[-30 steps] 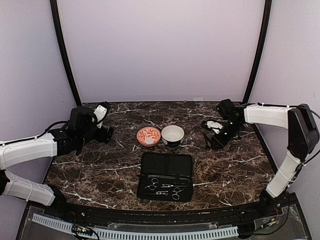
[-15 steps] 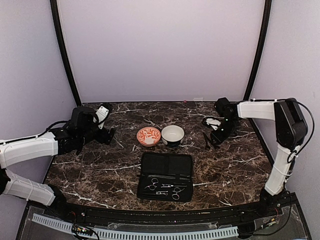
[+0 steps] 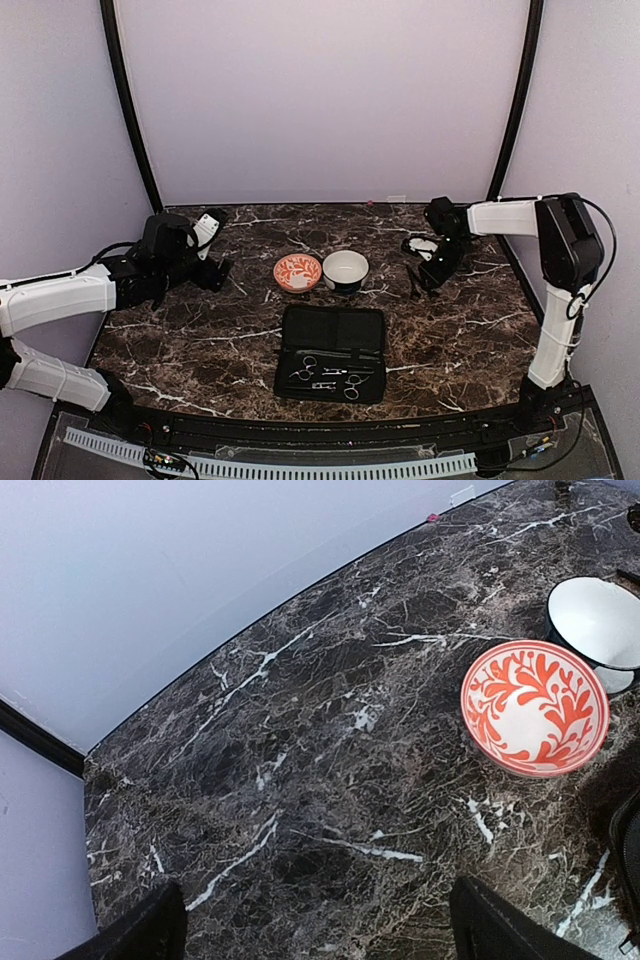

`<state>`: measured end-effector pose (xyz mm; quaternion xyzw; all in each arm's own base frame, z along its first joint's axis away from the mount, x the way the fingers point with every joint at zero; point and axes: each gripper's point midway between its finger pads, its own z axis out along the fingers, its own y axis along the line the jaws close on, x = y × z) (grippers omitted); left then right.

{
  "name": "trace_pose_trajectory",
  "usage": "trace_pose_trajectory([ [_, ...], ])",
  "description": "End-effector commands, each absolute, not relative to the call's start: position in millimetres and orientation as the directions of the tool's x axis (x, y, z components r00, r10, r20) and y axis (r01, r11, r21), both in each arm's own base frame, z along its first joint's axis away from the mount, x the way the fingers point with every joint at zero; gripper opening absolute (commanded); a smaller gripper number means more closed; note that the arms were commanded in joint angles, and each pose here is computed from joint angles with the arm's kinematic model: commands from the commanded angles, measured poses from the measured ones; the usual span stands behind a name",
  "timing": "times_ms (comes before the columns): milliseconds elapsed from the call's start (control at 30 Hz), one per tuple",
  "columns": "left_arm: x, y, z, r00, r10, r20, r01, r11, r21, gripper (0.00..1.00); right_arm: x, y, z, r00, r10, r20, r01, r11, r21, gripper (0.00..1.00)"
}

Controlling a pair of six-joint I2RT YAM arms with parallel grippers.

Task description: Sort the hair-cutting tools

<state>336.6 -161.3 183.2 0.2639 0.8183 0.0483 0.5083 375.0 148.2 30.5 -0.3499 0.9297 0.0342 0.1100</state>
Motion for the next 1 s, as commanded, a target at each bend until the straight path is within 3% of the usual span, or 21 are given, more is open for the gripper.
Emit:
trace_pose_trajectory([
  [0, 336.7, -164.1, 197.4, -0.319, 0.472, -0.822, 0.390, 0.856, 0.340, 0.93, 382.5, 146.9, 31.8, -0.728, -0.647, -0.226, -0.661, 0.750, -0.019, 0.20],
  [500, 334.8, -167.5, 196.4, -0.316, 0.474, -0.822, 0.412, 0.849, 0.331, 0.93, 375.2, 144.2, 22.3, -0.741, -0.648, -0.175, -0.659, 0.753, 0.004, 0.19],
  [967, 332.4, -173.8, 189.7, -0.319, 0.487, -0.813, 0.450, 0.833, 0.322, 0.93, 357.8, 126.2, 48.0, -0.740, -0.650, -0.172, -0.653, 0.756, -0.047, 0.06],
])
